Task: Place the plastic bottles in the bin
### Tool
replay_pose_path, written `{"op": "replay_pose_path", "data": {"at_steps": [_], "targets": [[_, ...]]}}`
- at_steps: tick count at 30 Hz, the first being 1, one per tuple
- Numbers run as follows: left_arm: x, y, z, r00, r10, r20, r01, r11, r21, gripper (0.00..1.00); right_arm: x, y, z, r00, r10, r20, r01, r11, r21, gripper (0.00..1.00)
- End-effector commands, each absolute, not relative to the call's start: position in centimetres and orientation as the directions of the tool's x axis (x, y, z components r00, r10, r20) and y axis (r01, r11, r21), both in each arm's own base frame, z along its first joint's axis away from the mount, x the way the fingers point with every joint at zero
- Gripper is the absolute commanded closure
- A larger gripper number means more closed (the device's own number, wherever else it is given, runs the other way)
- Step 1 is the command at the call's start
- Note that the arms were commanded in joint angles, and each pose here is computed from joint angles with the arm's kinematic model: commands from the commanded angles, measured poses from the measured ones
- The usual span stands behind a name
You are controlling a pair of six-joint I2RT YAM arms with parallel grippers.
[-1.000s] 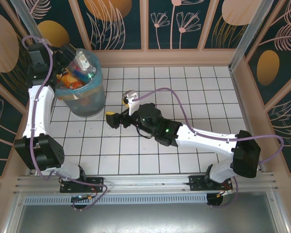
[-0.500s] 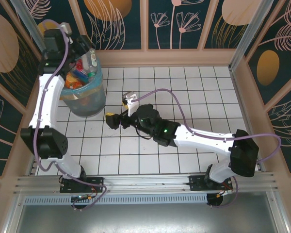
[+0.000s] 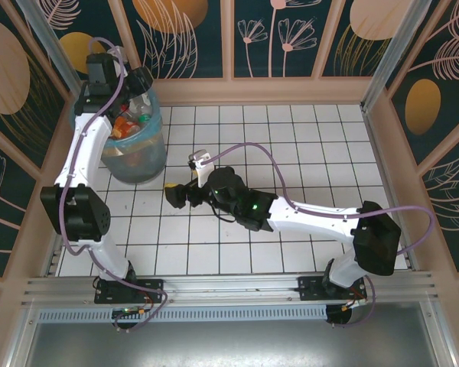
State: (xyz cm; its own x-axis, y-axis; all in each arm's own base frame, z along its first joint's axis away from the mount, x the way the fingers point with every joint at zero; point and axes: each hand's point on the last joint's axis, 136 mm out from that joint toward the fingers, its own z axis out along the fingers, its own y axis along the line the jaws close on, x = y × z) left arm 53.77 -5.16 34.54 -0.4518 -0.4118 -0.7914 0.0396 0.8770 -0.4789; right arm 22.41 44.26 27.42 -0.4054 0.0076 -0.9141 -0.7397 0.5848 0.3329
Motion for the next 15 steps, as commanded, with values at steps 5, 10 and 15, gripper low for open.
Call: {"op": "replay_pose_path", "data": {"at_steps": [5,10,15], "targets": [[51.1,-1.8,28.5,-0.493,-0.448,-0.745,-0.172,0.89,-0.421,0.62,22.2,45.0,28.2,-0.408,0.02,-0.913,-0.742,0.575,0.345,0.01],[50.4,0.1,27.5,-0.456,-0.524,-0.72,-0.221,0.85,-0.479,0.63,22.3,44.9,27.8,-0.412,0.015,-0.911,-0.737,0.582,0.343,0.01],[50.9,0.0,26.9,-0.47,-0.54,-0.698,-0.208,0.836,-0.508,0.63,22.3,44.9,27.6,-0.415,0.011,-0.91,-0.735,0.585,0.342,0.01]]}}
